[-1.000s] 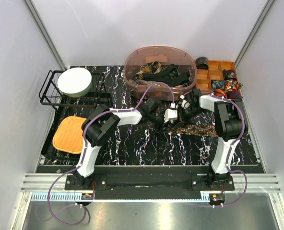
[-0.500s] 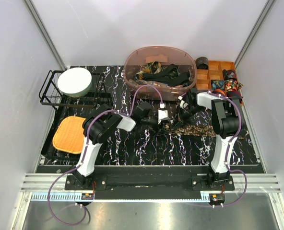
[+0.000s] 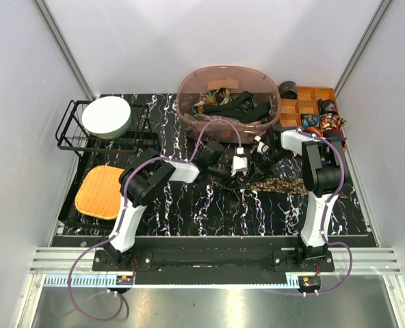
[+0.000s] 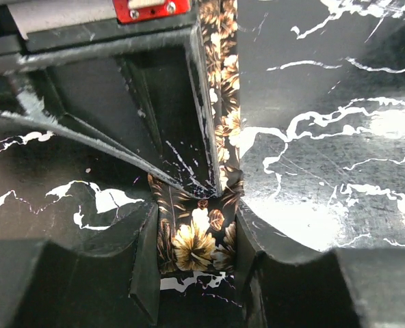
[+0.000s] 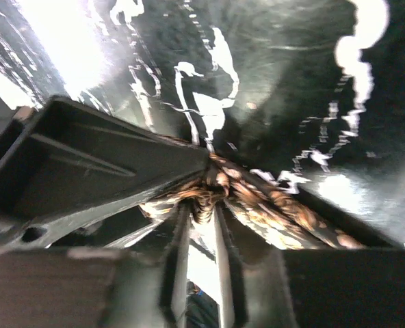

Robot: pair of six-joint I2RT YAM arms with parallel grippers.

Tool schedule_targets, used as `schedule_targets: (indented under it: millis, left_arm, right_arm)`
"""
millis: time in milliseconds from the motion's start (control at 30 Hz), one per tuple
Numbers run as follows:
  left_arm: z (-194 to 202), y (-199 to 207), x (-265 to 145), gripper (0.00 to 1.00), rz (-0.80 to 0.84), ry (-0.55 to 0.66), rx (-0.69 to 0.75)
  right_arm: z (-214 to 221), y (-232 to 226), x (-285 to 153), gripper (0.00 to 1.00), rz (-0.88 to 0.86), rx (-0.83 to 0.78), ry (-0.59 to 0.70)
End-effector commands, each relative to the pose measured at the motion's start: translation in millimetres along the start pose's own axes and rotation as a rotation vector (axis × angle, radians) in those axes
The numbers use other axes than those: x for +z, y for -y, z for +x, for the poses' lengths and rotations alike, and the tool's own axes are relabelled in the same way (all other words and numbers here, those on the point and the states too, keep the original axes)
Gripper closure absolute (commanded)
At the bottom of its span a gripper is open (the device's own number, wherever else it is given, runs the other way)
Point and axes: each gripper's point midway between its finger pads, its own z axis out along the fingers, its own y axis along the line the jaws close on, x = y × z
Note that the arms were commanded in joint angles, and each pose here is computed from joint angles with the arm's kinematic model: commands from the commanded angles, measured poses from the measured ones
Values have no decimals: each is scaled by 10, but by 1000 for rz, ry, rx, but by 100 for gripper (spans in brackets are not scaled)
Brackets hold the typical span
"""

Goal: Roll the ties
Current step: Roll the tie at the center of the board.

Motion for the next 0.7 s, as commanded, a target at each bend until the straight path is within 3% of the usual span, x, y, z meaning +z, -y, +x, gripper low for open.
schedule_targets:
  millis: [0, 67, 167, 367, 667]
  left_arm:
    - [1147, 328, -420, 88, -32, -525, -234]
    - [1212, 317, -496, 89, -38, -584, -224]
    - [1254, 333, -572, 90, -24, -654, -223]
    - [1255, 422, -675, 89, 5, -756, -262]
    - [1243, 518, -716, 88, 22, -811, -262]
  right_arm:
    - [-39, 65, -43, 66, 27, -71, 11]
    - [-68, -9, -184, 53, -31, -72, 36]
    - [-22, -112, -317, 45, -109, -88, 60]
    - [-24, -346, -251, 46, -280, -80, 91]
    - [-254, -307, -37, 61, -252, -84, 150]
